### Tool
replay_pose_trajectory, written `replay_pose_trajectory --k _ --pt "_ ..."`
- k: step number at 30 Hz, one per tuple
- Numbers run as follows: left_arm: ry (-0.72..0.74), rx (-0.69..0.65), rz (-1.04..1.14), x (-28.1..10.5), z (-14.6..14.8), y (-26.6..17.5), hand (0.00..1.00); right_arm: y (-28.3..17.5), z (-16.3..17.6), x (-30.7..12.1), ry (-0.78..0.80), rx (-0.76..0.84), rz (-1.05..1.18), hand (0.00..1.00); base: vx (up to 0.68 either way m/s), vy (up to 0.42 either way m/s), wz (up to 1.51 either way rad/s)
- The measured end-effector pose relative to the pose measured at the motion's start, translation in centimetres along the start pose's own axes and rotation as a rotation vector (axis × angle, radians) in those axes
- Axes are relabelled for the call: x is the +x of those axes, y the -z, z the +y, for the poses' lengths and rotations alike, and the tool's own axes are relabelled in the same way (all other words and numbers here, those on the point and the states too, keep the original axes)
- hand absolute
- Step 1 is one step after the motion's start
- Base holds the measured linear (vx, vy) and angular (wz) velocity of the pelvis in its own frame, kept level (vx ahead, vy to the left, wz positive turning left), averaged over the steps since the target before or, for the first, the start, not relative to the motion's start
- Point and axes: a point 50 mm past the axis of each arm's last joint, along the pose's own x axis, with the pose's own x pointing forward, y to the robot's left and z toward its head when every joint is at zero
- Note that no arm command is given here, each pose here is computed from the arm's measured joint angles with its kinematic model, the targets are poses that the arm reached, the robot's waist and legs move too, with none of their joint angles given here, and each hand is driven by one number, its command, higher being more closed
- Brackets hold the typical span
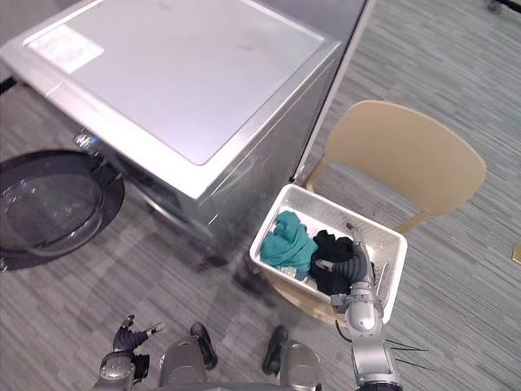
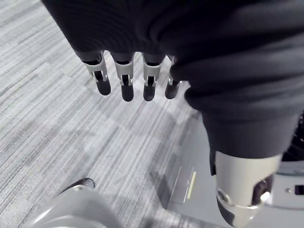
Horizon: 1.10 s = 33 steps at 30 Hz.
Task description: Pick up the laundry basket with both hands and put the clothes into the washing machine.
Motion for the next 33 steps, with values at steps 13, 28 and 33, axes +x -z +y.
replay_pose_trajectory --k 13,28,33 --pt "0.042 0.009 0.015 0.5 -1.0 0.0 0.0 -0.9 1.7 5.1 -0.194 -0.261 -0.058 0.0 0.13 0.099 -0.5" --pt "0.024 -0.105 -0.211 2.1 -1.9 -8.6 0.0 -6.7 2.2 11.5 -0.199 -0.526 -0.178 0.0 -0.11 0.029 0.02" --pt "0.048 -0.162 -0.237 1.8 -3.6 -10.2 0.0 -8.7 2.4 12.1 -0.123 -0.537 -0.22 1.0 -0.04 -0.018 0.04"
